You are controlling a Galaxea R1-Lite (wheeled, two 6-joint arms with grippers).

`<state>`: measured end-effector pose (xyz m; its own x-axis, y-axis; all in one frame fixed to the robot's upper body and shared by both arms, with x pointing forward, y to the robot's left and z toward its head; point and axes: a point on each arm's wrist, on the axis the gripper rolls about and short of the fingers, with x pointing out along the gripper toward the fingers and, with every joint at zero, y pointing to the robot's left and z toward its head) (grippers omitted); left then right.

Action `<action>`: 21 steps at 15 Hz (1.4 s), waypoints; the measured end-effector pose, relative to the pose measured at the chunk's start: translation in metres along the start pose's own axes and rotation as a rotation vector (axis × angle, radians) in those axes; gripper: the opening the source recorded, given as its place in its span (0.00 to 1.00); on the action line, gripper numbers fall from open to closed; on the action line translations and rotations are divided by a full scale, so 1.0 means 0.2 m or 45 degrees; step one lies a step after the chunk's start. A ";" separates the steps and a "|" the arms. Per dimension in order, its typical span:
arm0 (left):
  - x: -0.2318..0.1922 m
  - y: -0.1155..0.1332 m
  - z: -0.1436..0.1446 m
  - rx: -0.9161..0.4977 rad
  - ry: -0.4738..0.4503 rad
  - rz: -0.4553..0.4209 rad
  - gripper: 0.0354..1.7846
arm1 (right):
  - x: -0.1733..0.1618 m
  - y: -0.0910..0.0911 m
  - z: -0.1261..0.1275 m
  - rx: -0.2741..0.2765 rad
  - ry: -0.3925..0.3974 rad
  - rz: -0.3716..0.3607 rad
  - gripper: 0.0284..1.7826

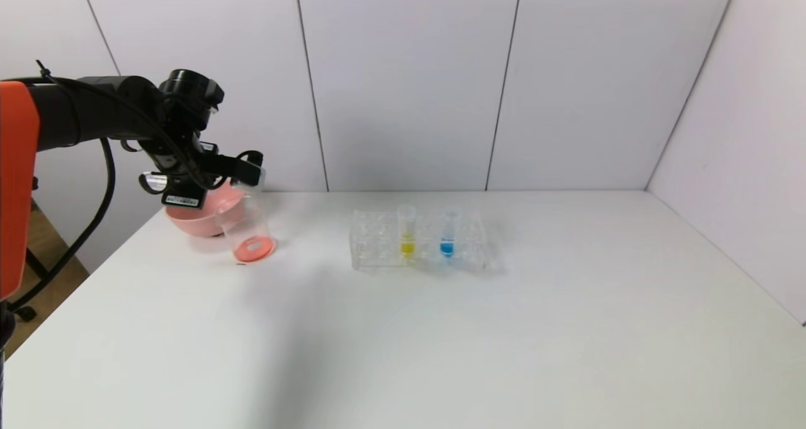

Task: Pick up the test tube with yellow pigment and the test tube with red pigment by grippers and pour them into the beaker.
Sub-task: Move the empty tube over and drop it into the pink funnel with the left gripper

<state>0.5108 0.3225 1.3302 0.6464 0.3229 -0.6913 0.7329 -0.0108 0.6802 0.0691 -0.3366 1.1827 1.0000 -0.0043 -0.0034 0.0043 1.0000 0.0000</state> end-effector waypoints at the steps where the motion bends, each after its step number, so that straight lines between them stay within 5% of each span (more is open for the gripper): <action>1: 0.00 0.00 0.00 -0.003 0.001 0.006 0.26 | 0.00 0.00 0.00 0.000 0.000 0.001 0.05; 11: -0.10 0.07 -0.27 -0.234 0.068 0.155 0.26 | 0.00 0.00 0.00 0.000 0.000 0.000 0.05; 21: -0.29 0.21 -0.35 -1.296 -0.364 0.440 0.26 | 0.00 0.00 0.00 0.000 -0.001 0.000 0.05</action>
<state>0.4892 0.3690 1.4147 0.9034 0.2212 -0.3673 0.0721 0.7660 0.6388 0.0691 -0.3366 1.1827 1.0000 -0.0043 -0.0030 0.0043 1.0000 0.0000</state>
